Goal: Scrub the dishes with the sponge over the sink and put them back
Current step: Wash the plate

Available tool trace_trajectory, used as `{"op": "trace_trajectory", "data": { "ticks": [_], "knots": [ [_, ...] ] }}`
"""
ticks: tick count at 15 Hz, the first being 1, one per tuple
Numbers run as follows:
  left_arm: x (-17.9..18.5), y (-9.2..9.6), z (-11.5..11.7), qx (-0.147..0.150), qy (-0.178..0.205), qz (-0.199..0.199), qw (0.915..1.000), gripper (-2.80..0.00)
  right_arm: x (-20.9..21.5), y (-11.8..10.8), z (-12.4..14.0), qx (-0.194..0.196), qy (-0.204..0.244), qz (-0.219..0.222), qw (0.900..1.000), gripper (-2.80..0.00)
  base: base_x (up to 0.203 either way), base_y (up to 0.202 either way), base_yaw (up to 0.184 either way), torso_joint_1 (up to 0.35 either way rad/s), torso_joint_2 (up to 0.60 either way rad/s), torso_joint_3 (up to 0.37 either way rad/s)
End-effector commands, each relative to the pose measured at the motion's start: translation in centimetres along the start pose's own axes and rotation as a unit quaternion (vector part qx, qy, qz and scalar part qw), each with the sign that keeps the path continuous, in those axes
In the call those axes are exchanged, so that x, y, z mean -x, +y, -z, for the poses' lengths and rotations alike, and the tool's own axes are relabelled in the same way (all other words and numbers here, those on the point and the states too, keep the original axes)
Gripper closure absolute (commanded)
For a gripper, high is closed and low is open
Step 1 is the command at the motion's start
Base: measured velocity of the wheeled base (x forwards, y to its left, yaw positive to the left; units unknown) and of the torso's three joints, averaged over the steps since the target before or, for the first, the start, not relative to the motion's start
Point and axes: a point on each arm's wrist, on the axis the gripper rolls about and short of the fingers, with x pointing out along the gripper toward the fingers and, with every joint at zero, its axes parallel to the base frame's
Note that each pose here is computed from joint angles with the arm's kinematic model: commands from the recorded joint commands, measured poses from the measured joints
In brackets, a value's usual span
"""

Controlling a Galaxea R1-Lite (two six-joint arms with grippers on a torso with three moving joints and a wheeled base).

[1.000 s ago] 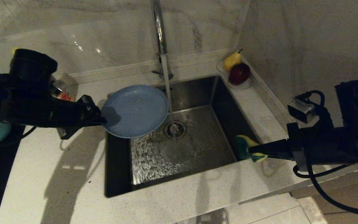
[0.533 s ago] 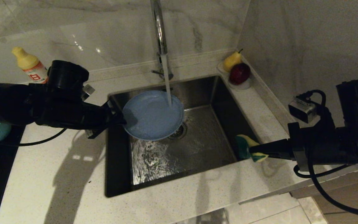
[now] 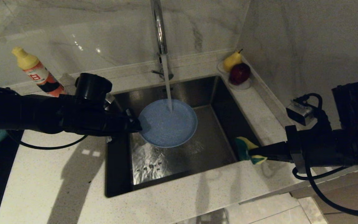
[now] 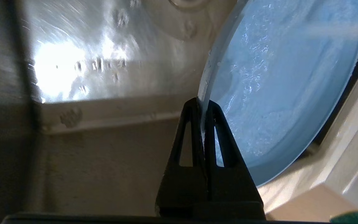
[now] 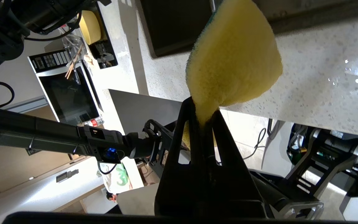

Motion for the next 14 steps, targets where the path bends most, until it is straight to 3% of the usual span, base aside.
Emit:
{"op": "trace_trajectory", "data": {
  "ticks": [1, 6, 11, 14],
  "knots": [
    [-1.0, -0.7, 1.0, -0.007, 0.019, 0.005, 0.9998, 0.0, -0.1, -0.2, 0.1, -0.002, 0.001, -0.001, 1.0, 0.0, 0.0, 0.0, 0.0, 0.0, 0.0, 0.0],
    [-0.4, -0.9, 1.1, -0.009, 0.009, 0.005, 0.9999, 0.0, -0.3, -0.6, 0.2, 0.004, -0.009, -0.007, 1.0, 0.0, 0.0, 0.0, 0.0, 0.0, 0.0, 0.0],
    [2.6, -0.9, 0.6, -0.017, -0.09, -0.073, 0.9932, 0.0, -0.6, -1.4, 0.8, -0.005, 0.0, 0.002, 1.0, 0.0, 0.0, 0.0, 0.0, 0.0, 0.0, 0.0],
    [4.0, -0.7, 0.0, -0.052, -0.15, -0.129, 0.9789, 0.0, -0.5, -1.4, 1.1, -0.006, 0.002, 0.002, 1.0, 0.0, 0.0, 0.0, 0.0, 0.0, 0.0, 0.0]
  ]
}}
